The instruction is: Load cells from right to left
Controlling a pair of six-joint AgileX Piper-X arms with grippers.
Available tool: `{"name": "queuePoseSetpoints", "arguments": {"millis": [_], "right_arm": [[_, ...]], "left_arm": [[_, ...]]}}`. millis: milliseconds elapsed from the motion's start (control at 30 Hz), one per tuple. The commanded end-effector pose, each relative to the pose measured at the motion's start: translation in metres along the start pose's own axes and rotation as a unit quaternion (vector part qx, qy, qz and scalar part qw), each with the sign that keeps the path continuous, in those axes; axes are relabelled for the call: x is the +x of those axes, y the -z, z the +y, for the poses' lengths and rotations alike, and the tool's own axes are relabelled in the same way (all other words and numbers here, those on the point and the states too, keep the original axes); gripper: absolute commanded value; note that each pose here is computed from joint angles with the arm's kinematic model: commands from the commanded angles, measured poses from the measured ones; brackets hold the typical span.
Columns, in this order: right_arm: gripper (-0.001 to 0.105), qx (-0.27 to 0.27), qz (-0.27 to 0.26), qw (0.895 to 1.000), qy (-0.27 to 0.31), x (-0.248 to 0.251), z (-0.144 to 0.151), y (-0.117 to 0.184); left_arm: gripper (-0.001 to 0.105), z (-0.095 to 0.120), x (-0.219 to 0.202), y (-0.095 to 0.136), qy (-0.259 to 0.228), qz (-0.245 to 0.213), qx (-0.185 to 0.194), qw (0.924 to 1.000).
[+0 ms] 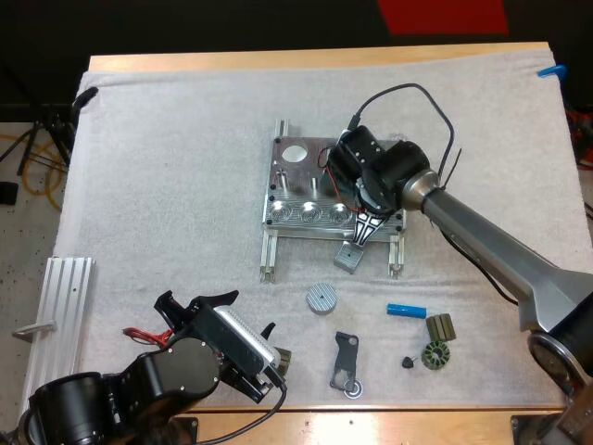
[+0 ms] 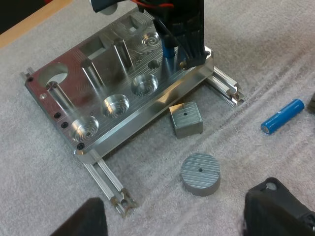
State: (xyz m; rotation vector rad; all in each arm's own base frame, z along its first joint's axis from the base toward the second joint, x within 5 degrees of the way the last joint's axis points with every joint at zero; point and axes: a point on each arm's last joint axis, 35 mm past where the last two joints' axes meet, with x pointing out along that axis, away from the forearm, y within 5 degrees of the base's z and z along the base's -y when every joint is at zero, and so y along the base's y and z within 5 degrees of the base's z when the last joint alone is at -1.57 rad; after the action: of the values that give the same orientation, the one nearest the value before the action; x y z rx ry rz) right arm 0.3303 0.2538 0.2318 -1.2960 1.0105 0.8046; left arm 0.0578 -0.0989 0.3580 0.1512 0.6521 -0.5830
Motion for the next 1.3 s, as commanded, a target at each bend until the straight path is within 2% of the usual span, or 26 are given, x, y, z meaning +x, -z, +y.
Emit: {"name": "queuePoseSetpoints", "arguments": {"millis": [0,733,1067,1267], "right_arm": [[0.0,-0.002,-0.001,1.0,0.0,0.002,-0.001,-0.001],[0.0,0.004,-0.016,1.0,-0.019,0.001,0.001,-0.001],[0.0,0.037,-0.013,0.999,-0.018,0.006,-0.009,0.009],[0.0,0.038,-0.028,0.998,-0.03,0.006,-0.009,0.008]], "left_arm": [[0.058,0.002,-0.004,-0.003,-0.009,-0.014,-0.01,0.9998],[0.058,0.002,-0.004,-0.003,-0.009,-0.014,-0.009,0.9998],[0.058,0.002,-0.004,-0.003,-0.009,-0.014,-0.009,0.9998],[0.058,0.002,-0.004,-0.003,-0.009,-0.014,-0.009,0.9998]]}}
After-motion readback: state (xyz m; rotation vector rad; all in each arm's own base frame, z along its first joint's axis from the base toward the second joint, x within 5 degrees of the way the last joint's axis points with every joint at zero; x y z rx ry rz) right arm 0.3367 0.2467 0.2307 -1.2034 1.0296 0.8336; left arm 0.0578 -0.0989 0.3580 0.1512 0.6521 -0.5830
